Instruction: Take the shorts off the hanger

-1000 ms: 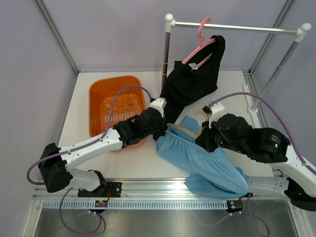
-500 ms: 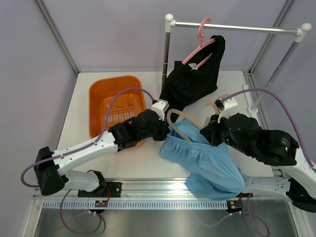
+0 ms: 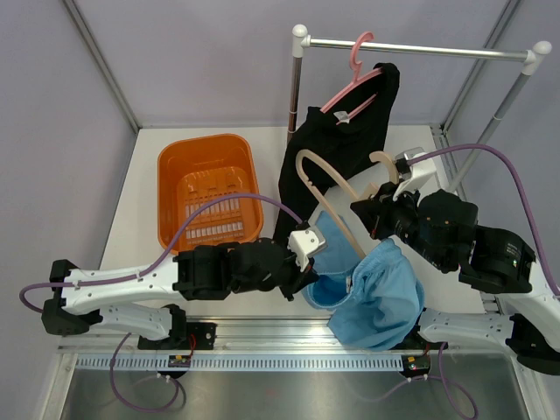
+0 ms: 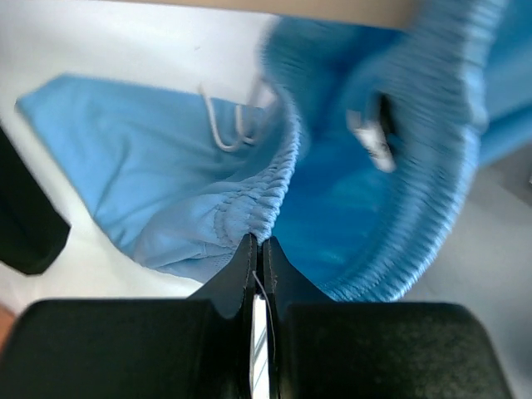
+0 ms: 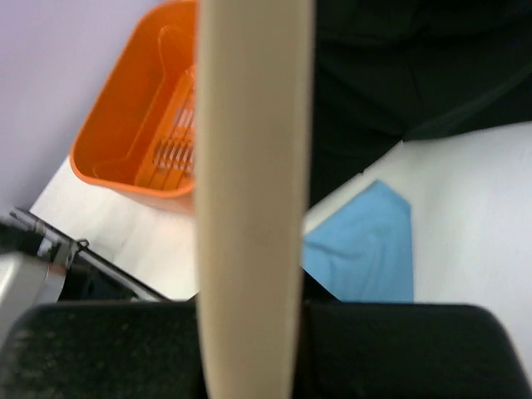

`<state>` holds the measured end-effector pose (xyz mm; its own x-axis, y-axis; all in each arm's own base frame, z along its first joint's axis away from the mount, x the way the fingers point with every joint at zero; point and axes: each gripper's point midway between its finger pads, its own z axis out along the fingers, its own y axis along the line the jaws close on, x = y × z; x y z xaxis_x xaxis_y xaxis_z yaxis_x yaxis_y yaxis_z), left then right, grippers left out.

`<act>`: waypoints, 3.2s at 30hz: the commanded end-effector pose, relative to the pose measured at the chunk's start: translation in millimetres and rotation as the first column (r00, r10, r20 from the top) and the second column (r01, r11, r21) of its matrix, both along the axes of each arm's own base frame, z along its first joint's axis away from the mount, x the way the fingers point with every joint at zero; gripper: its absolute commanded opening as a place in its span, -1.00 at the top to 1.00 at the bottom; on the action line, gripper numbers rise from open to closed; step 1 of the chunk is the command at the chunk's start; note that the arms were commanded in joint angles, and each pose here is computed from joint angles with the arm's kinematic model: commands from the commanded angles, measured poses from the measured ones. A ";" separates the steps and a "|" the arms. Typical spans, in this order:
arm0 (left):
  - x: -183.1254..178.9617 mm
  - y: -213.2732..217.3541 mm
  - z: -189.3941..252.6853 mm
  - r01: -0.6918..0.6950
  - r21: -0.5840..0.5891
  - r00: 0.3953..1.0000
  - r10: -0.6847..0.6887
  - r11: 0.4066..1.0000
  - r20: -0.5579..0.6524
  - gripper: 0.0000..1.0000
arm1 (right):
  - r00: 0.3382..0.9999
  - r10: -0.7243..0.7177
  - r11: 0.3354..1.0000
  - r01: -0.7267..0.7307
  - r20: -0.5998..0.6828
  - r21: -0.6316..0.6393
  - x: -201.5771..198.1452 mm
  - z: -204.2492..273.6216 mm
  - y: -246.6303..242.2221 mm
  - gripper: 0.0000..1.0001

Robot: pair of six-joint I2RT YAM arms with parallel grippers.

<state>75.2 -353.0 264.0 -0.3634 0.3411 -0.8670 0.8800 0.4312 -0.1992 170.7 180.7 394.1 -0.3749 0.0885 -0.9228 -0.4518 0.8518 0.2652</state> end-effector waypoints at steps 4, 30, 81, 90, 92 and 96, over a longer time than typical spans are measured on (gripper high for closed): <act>-40.3 -12.4 59.4 0.175 -0.102 0.977 -0.159 0.979 0.145 1.00 | 0.969 -0.047 0.983 0.002 0.241 0.186 17.5 92.6 8.7 1.00; 64.0 93.0 230.5 -0.364 -0.366 0.789 0.493 0.856 0.367 1.00 | 0.901 -0.105 0.954 -0.028 0.421 0.297 12.9 159.7 -11.3 1.00; 268.9 225.2 411.8 -0.461 -0.756 0.138 0.879 0.464 0.456 1.00 | 0.901 -0.232 0.947 0.123 0.367 0.298 4.2 137.0 -75.5 1.00; 304.8 252.4 397.7 -0.542 -0.729 0.203 0.907 0.418 0.369 1.00 | 0.896 -0.252 0.931 0.122 0.366 0.343 -6.6 142.3 -98.0 1.00; 306.8 255.9 393.4 -0.554 -0.724 0.201 0.910 0.410 0.362 1.00 | 0.896 -0.253 0.931 0.123 0.365 0.343 -6.9 142.0 -99.0 1.00; 308.9 263.8 372.6 -0.605 -0.699 0.187 0.921 0.381 0.341 0.97 | 0.900 -0.250 0.933 0.125 0.357 0.338 -6.9 141.4 -98.2 1.00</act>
